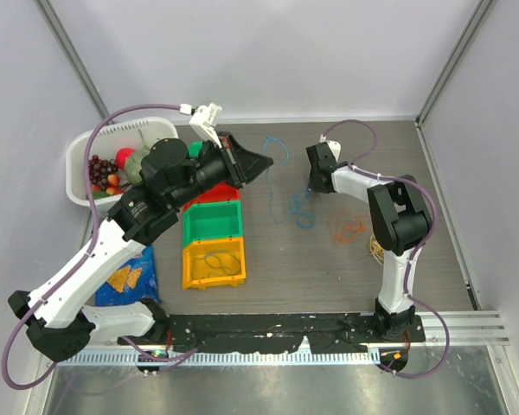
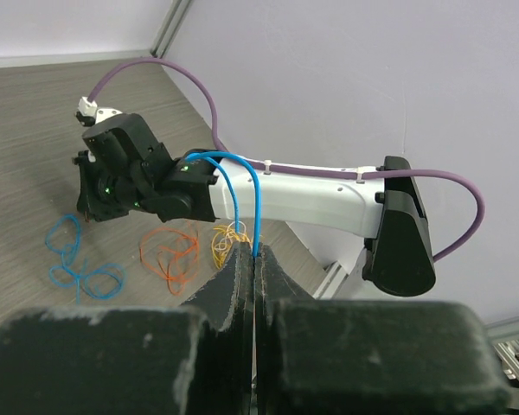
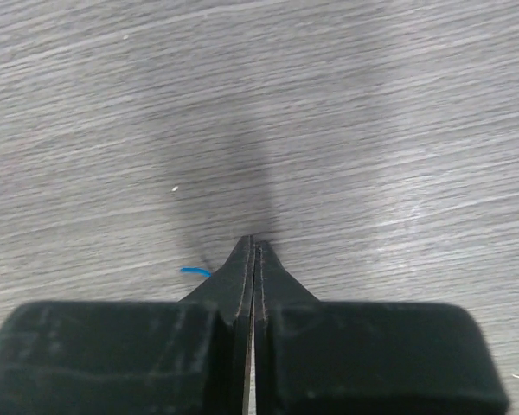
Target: Untangle the cables
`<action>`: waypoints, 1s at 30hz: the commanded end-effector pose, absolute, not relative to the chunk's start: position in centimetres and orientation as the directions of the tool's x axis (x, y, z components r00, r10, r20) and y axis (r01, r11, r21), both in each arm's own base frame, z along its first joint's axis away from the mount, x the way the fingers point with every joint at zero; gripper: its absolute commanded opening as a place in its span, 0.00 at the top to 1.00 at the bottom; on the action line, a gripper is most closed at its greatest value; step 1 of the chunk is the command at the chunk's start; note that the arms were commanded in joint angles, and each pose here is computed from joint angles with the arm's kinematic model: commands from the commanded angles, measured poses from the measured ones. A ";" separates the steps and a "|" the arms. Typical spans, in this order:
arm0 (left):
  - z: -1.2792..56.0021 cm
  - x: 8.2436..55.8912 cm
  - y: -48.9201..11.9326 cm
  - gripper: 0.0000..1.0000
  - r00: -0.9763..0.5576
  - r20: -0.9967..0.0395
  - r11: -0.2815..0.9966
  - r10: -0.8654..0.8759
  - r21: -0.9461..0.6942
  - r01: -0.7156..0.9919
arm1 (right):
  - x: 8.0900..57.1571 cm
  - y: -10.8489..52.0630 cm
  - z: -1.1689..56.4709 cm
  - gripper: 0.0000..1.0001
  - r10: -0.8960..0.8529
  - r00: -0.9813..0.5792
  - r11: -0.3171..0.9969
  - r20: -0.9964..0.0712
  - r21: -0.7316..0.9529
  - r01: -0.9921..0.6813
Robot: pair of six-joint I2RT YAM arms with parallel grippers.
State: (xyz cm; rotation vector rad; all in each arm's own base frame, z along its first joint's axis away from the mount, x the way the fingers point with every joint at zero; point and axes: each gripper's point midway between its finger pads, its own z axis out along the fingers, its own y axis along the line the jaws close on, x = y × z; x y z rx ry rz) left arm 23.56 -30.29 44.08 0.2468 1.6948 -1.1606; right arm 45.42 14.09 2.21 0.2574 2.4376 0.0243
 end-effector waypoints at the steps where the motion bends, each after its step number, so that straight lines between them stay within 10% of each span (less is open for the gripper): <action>1: 46.8 22.7 -28.9 1.00 -0.397 -0.824 0.492 -0.404 -0.561 0.665 | 43.1 10.6 0.6 0.99 0.119 -0.807 0.968 -0.578 -0.114 0.225; 6: 47.5 22.7 -27.8 1.00 -0.363 -0.834 0.514 -0.416 -0.545 0.663 | 43.3 10.4 6.3 0.99 0.204 -0.732 0.966 -0.651 0.012 0.258; 8: 47.1 22.6 -28.1 1.00 -0.380 -0.828 0.504 -0.412 -0.555 0.662 | 41.7 13.6 8.2 0.72 0.335 -0.711 0.939 -0.619 0.281 0.197; 12: 46.7 22.6 -28.5 1.00 -0.398 -0.821 0.492 -0.409 -0.566 0.661 | 40.0 17.2 9.8 0.59 0.461 -0.701 0.840 -0.544 0.522 0.148; 30: 46.2 22.6 -28.9 1.00 -0.425 -0.806 0.476 -0.412 -0.589 0.654 | 41.8 21.0 6.0 0.62 0.623 -0.691 0.713 -0.366 0.629 0.310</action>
